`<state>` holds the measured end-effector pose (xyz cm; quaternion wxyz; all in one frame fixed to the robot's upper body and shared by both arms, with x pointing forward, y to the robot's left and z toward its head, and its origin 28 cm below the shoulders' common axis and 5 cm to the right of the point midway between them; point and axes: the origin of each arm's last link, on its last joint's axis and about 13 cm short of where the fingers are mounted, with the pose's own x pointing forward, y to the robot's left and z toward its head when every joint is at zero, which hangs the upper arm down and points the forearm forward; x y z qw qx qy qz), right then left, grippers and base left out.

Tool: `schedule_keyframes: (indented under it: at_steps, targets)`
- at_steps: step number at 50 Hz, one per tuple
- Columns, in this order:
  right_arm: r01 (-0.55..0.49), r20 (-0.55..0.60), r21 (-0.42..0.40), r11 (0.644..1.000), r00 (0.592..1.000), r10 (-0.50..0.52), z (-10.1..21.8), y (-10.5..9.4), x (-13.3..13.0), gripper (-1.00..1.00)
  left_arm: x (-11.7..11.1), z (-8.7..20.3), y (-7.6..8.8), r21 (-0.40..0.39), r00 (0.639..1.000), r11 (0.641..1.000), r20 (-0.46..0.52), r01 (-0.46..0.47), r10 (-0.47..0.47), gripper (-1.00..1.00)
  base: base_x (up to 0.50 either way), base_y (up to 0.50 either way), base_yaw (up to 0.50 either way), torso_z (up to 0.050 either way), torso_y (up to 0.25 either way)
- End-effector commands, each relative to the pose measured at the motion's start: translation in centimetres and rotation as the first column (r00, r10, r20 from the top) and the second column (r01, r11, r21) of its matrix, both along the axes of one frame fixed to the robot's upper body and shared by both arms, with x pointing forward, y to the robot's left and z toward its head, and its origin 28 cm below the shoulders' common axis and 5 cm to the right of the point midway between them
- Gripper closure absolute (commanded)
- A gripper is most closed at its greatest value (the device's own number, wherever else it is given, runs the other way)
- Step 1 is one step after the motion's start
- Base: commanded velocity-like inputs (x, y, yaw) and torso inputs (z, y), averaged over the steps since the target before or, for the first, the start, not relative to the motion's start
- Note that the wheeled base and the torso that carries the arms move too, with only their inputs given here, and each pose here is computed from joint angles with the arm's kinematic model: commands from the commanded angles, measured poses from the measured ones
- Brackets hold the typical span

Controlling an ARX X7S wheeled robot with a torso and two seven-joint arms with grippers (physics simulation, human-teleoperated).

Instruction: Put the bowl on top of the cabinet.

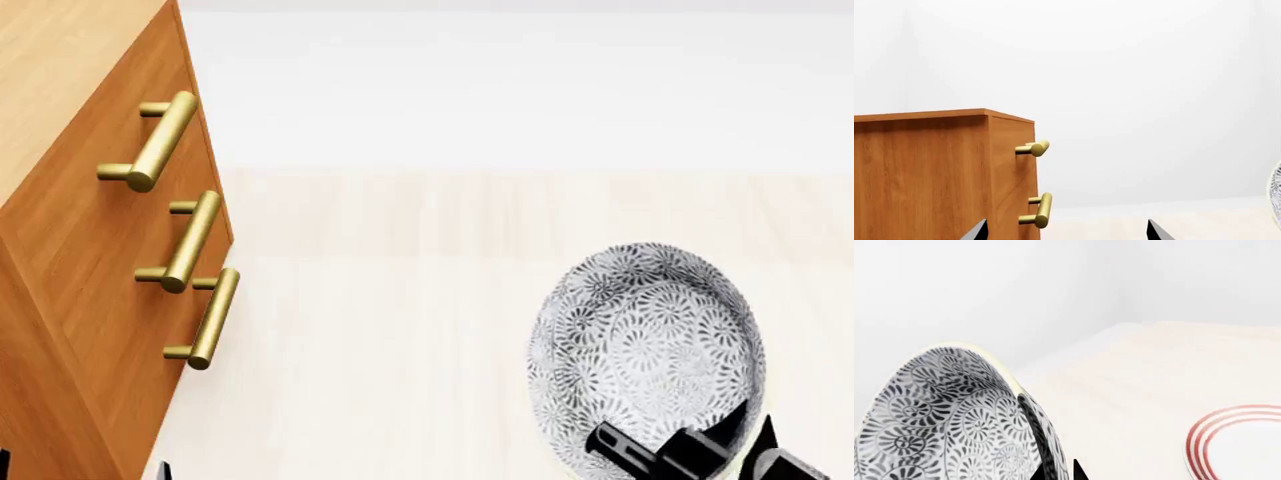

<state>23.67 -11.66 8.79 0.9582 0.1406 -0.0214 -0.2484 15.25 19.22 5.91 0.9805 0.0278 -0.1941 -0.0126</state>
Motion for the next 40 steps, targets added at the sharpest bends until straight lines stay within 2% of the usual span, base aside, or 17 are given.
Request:
schedule_keyframes:
  at_steps: [1, 9, 15, 25, 29, 31, 35, 37, 40]
  targets:
    - [-0.026, 0.052, -0.132, 0.991, 0.998, 0.033, 1.9, 0.8, 0.9, 1.00, -0.2, 0.0, 0.0, -0.003, 1.000, 1.000, -0.001, 0.000, 0.000, -1.00, 0.00, 0.00, 0.00, 0.000, 0.000]
    - [-0.004, 0.075, -0.214, 0.977, 0.997, 0.020, 3.0, 0.7, 1.0, 1.00, 0.0, -0.1, -0.1, 0.004, 1.000, 1.000, -0.012, 0.010, -0.010, -1.00, 0.00, 0.00, 0.00, 0.000, 0.002]
    - [0.016, 0.100, -0.309, 0.951, 0.995, 0.016, 3.5, 1.0, 1.6, 1.00, -0.2, 0.0, -0.1, 0.005, 1.000, 1.000, -0.005, 0.001, -0.001, -1.00, 0.00, 0.00, 0.00, 0.000, 0.000]
    - [-0.001, 0.104, -0.408, 0.913, 0.993, 0.047, 4.9, 1.7, 5.7, 1.00, -0.6, 0.5, 0.3, -0.007, 1.000, 1.000, 0.014, -0.016, 0.016, -1.00, 0.00, 0.00, 0.00, 0.000, 0.000]
    - [-0.037, 0.107, -0.428, 0.903, 0.990, 0.091, 6.0, 1.9, 6.9, 1.00, -0.8, 0.6, 0.5, -0.010, 0.999, 1.000, 0.022, -0.025, 0.025, -1.00, 0.00, 0.00, 0.00, 0.000, 0.000]
    - [-0.085, 0.113, -0.427, 0.900, 0.983, 0.146, 6.4, 1.9, 7.0, 1.00, -0.9, 0.7, 0.5, -0.009, 0.999, 1.000, 0.024, -0.026, 0.026, -1.00, 0.00, 0.00, 0.00, 0.000, 0.000]
    - [-0.097, 0.138, -0.450, 0.888, 0.975, 0.176, 7.0, 2.0, 7.3, 1.00, -1.0, 0.8, 0.5, -0.009, 0.999, 1.000, 0.029, -0.030, 0.030, -1.00, 0.00, 0.00, 0.00, 0.000, 0.003]
    - [-0.112, 0.160, -0.489, 0.865, 0.963, 0.215, 7.3, 2.1, 7.4, 1.00, -1.1, 0.8, 0.6, -0.010, 0.999, 0.999, 0.033, -0.032, 0.032, -1.00, 0.00, 0.00, 0.00, 0.000, 0.000]
    - [-0.177, 0.170, -0.502, 0.846, 0.940, 0.297, 7.6, 2.0, 7.5, 1.00, -1.1, 0.8, 0.5, -0.008, 0.999, 0.999, 0.034, -0.033, 0.033, -1.00, 0.00, 0.00, 0.00, 0.000, 0.000]
